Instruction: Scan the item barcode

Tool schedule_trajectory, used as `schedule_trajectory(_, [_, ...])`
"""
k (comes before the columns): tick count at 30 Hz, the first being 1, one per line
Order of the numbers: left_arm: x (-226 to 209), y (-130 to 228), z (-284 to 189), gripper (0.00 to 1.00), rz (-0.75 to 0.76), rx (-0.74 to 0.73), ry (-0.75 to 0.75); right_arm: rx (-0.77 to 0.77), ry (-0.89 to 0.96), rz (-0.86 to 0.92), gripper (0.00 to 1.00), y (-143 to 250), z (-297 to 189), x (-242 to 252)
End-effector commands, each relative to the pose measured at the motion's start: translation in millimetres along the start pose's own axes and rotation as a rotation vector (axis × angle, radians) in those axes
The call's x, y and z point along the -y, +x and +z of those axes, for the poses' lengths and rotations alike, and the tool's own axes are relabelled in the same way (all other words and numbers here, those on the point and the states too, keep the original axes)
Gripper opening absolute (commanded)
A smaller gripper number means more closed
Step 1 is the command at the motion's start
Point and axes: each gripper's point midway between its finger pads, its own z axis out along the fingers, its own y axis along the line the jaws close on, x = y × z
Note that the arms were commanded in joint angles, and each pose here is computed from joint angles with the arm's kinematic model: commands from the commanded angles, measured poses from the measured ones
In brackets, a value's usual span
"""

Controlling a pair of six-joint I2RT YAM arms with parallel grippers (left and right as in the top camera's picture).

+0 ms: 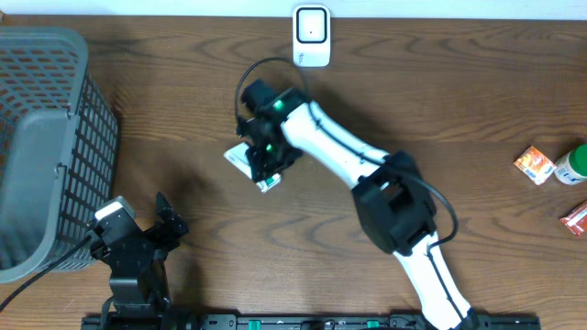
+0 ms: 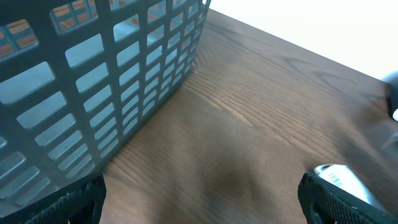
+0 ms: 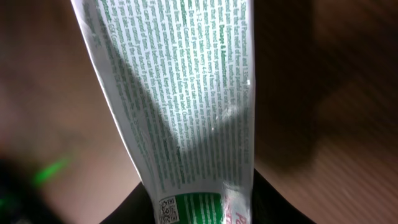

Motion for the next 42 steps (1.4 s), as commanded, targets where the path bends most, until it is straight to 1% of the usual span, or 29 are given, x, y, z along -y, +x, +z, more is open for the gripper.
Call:
schedule_trajectory(1, [-1, 0, 0, 0.99, -0.005, 0.004, -0.006, 0.021, -0.199, -0.068, 0.33, -6, -28, -14])
schedule_trajectory(5, [-1, 0, 0, 0.99, -0.005, 0.004, -0.006, 0.012, -0.333, -0.081, 0.34, 5, -62, -9])
schedule_trajectory(10, [-1, 0, 0, 0.99, -0.005, 0.003, -0.006, 0.001, -0.421, -0.083, 0.34, 21, -90, 6])
schedule_trajectory(15, [-1, 0, 0, 0.99, -0.005, 0.004, -0.006, 0.042, -0.579, -0.164, 0.36, 35, -119, 4])
schedule_trajectory(20, [-1, 0, 0, 0.99, -0.005, 0.004, -0.006, 0.074, -0.586, -0.143, 0.36, 34, -127, 19])
schedule_trajectory(27, [-1, 0, 0, 0.99, -0.005, 0.004, -0.006, 0.089, -0.581, -0.156, 0.36, 34, -130, 25])
schedule_trajectory(29, [-1, 0, 0, 0.99, -0.005, 0.004, -0.006, 0.071, -0.545, -0.152, 0.36, 36, -126, 31])
schedule_trajectory(30, [-1, 0, 0, 0.99, -0.005, 0.003, -0.006, 0.061, -0.518, -0.141, 0.33, 36, -123, 35])
schedule_trajectory(32, [-1, 0, 0, 0.99, -0.005, 0.004, -0.006, 0.031, -0.406, -0.062, 0.31, 32, -113, 54])
schedule_trajectory(33, [-1, 0, 0, 0.99, -0.005, 0.004, -0.006, 0.022, -0.311, 0.004, 0.31, 27, -107, 71])
schedule_trajectory(34, [-1, 0, 0, 0.98, -0.005, 0.004, -0.006, 0.028, -0.234, 0.053, 0.31, 22, -103, 85])
schedule_trajectory(37, [-1, 0, 0, 0.99, -0.005, 0.004, -0.006, 0.071, -0.062, 0.112, 0.36, 7, -99, 117])
schedule_trajectory(42, [-1, 0, 0, 0.99, -0.005, 0.004, -0.006, 0.171, 0.134, 0.175, 0.38, -17, -104, 156])
